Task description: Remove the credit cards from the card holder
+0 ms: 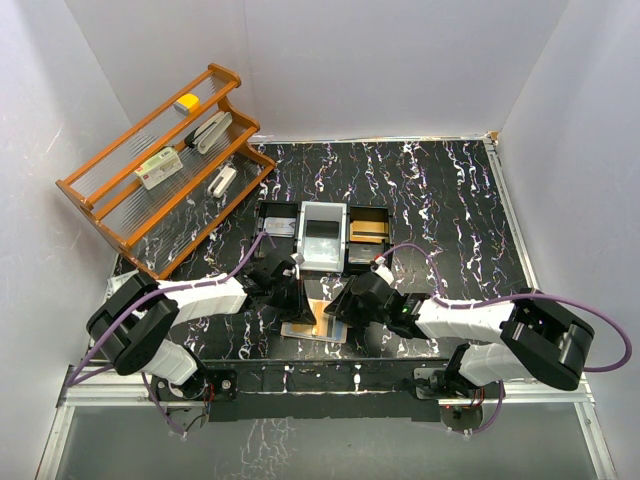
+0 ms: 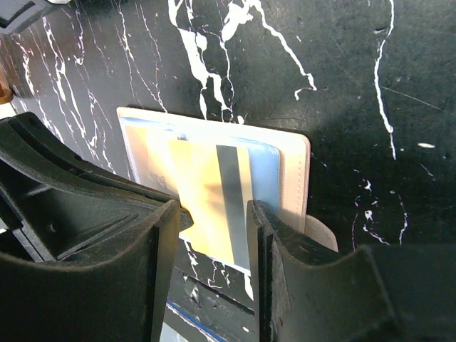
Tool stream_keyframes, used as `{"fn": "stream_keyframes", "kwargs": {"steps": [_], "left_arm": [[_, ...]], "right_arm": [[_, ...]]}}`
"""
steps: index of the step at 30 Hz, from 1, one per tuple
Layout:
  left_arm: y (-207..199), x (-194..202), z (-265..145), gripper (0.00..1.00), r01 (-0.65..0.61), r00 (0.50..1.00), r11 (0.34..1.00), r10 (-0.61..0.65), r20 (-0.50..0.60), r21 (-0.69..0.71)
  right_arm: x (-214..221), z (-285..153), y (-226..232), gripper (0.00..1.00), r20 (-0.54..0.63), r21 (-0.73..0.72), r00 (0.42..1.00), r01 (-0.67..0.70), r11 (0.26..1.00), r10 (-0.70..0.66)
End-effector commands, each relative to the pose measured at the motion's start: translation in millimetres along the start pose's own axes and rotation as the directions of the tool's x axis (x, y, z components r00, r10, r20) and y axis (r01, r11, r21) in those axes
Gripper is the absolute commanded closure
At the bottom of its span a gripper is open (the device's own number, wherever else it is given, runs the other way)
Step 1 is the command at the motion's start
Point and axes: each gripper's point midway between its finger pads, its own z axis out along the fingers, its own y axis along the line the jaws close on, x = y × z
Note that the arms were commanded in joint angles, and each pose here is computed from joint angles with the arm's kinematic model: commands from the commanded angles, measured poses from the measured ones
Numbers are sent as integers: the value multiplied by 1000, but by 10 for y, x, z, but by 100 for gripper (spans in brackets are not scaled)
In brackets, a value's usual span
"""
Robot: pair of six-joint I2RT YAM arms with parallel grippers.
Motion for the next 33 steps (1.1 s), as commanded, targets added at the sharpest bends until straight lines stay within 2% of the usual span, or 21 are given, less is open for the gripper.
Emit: {"fn": "stream_keyframes", "kwargs": {"steps": [1,8,12,17,19,20,25,28,31,33], "left_arm": [[1,-20,-84,100,-17,1000,1000,18,20,-26],[-144,-72,-37,100,-19,1000,999,19,14,31],[-180,-67,-7,100,-14,1000,999,14,2,50],[-122,-56,-45,100,-32,999,999,32,11,25],[-101,-33,-58,100,-18,1000,1000,17,13,26],[-121,-40,-52,100,-21,1000,999,20,18,40],[-76,-18,-38,100,-6,1000,999,5,18,32],[-66,-12,-41,100,-11,1000,1000,10,16,28],[-77,-8,-8,100,3,1000,999,-4,6,34],[-85,-16,7,100,8,1000,999,-8,7,39]], "right_arm": [[67,-56,-557,58,-30,213,997,75,974,-70],[-28,-155,-252,57,-26,165,991,137,977,-135],[-147,-287,121,49,40,13,994,104,994,-105],[-308,-409,125,32,133,-25,990,58,998,-54],[-349,-452,124,9,152,-38,988,33,999,-27],[-365,-484,185,3,155,-70,987,38,997,-27],[-356,-627,516,2,161,-294,986,96,951,-50],[-246,-650,527,2,140,-416,987,128,900,-76],[-194,-633,478,2,99,-443,995,52,895,-8],[-163,-563,315,2,66,-379,997,-17,925,45]]}}
